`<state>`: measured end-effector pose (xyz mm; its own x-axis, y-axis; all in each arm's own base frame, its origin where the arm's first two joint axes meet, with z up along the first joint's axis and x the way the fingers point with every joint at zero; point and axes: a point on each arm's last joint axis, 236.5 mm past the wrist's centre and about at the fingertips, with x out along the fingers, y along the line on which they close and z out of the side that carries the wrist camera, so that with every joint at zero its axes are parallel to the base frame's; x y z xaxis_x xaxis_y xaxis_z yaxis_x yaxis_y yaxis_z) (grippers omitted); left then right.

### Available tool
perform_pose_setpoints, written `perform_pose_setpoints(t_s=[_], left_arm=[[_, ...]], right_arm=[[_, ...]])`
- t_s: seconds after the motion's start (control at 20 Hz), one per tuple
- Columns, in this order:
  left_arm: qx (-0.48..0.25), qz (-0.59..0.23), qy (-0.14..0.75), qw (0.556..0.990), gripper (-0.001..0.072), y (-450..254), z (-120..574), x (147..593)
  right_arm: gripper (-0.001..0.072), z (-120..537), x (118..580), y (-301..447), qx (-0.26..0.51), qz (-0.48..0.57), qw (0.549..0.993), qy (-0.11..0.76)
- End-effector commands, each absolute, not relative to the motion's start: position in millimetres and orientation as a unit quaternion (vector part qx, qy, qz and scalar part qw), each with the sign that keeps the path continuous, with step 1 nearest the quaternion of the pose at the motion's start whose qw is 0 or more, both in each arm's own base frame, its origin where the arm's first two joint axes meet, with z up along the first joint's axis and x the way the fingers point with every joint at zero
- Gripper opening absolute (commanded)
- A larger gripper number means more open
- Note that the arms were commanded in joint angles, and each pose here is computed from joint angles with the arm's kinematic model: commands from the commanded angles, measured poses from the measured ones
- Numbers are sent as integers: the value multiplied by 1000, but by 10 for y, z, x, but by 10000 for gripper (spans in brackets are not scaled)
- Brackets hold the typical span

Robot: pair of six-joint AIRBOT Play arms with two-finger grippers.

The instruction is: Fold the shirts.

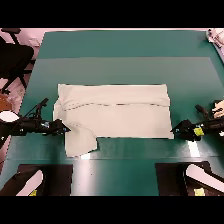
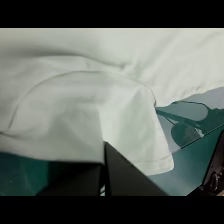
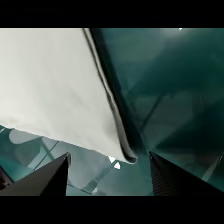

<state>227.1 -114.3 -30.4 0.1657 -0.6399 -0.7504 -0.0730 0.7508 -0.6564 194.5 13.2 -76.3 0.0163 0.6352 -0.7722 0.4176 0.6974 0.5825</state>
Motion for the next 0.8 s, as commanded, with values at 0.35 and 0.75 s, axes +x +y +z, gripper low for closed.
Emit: perform_pose_setpoints(t_s=[0.35,0.75], left_arm=[[-295,-221,602,708,24,-1209,-216,2303],[-293,-284,540,736,23,-1350,246,2573]], right_arm=[[35,-1026,2005,450,311,122,596,730],[18,-504,2288,356,254,117,711,645]])
